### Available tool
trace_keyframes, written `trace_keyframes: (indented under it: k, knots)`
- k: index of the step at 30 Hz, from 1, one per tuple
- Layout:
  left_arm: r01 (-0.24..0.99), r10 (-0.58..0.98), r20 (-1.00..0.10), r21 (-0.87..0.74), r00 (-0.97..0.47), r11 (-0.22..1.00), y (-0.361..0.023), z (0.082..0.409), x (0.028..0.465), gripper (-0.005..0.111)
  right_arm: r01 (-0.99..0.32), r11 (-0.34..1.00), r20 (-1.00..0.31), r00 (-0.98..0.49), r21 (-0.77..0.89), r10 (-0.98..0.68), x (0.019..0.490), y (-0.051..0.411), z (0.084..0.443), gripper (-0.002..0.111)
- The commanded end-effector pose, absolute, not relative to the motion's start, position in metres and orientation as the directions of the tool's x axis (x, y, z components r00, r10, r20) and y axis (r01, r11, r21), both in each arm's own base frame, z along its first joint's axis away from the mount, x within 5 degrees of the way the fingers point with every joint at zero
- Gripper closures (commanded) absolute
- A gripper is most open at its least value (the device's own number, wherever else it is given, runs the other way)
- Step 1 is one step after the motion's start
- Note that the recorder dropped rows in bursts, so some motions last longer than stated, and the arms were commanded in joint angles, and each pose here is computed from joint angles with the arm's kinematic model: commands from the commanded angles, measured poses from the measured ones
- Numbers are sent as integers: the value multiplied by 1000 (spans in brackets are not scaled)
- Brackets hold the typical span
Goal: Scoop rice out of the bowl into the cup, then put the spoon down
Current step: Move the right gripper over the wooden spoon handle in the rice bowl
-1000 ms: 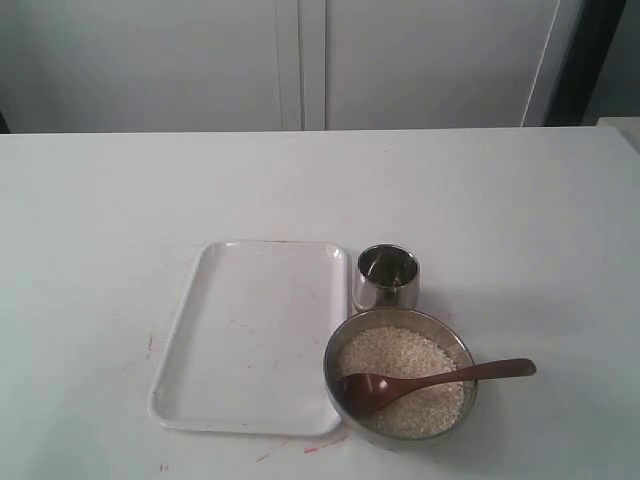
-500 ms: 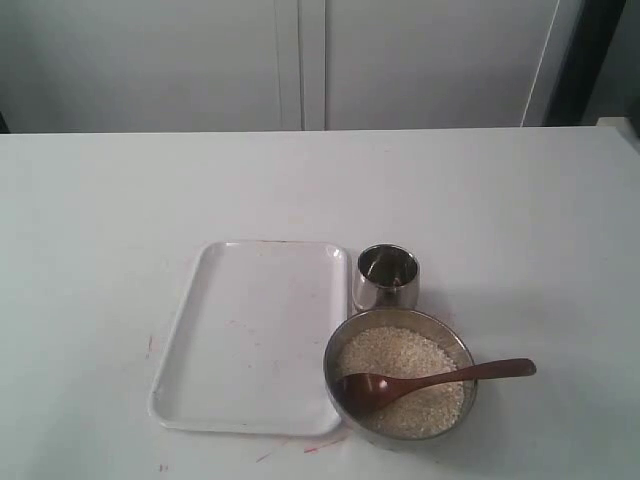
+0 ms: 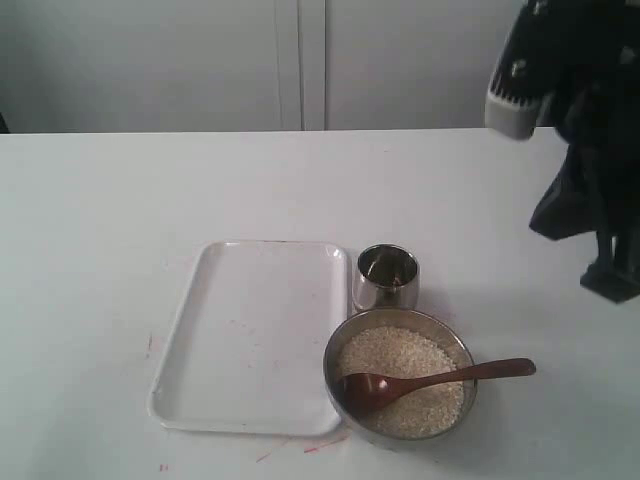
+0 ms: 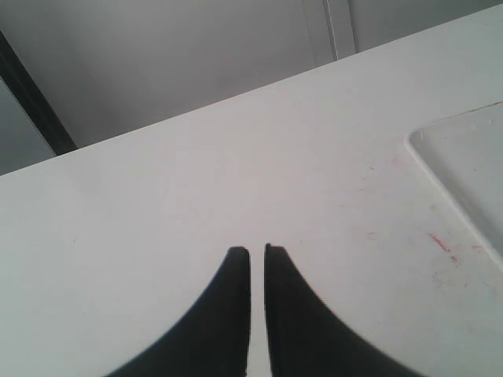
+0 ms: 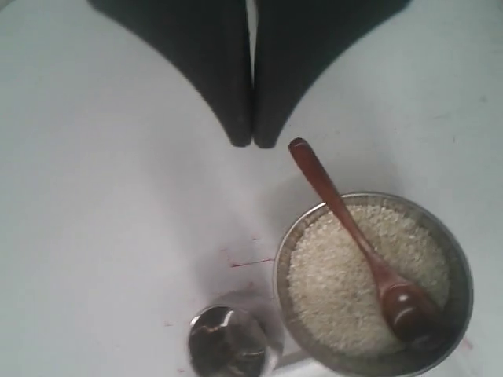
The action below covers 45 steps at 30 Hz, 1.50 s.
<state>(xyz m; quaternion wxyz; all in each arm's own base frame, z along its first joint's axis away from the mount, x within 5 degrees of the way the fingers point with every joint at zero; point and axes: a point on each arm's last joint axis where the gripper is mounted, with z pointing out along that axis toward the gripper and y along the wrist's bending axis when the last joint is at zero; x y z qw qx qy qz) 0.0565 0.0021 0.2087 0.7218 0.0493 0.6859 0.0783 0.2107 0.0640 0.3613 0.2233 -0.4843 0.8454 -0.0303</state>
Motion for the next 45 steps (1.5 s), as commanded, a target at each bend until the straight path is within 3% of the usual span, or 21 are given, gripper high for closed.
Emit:
trace_keyframes:
  k: [1, 8, 18, 22, 27, 30, 45]
  knots:
    - [-44, 171, -984, 169, 59, 985, 2, 211, 56, 92, -909, 334, -252, -272, -250, -929, 204, 72, 335, 108]
    - [-44, 171, -984, 169, 59, 985, 2, 211, 56, 92, -910, 288, -225, -226, -297, -948, 206, 70, 296, 108]
    - [-44, 171, -984, 169, 59, 985, 2, 211, 56, 92, -902, 297, -241, -226, -313, -944, 208, 71, 290, 107]
    - [-44, 171, -984, 169, 59, 985, 2, 211, 56, 92, -909, 294, -231, -231, -297, -945, 206, 70, 289, 94]
    - [-44, 171, -984, 169, 59, 985, 2, 211, 56, 92, -913, 289, -223, -229, -288, -948, 205, 70, 289, 64]
    - [-44, 171, -984, 169, 59, 985, 2, 211, 56, 92, -914, 288, -221, -230, -285, -948, 205, 70, 288, 55]
    - [-44, 171, -984, 169, 59, 985, 2, 211, 56, 92, -980, 114, -104, -97, -163, -990, 220, 75, 258, 55]
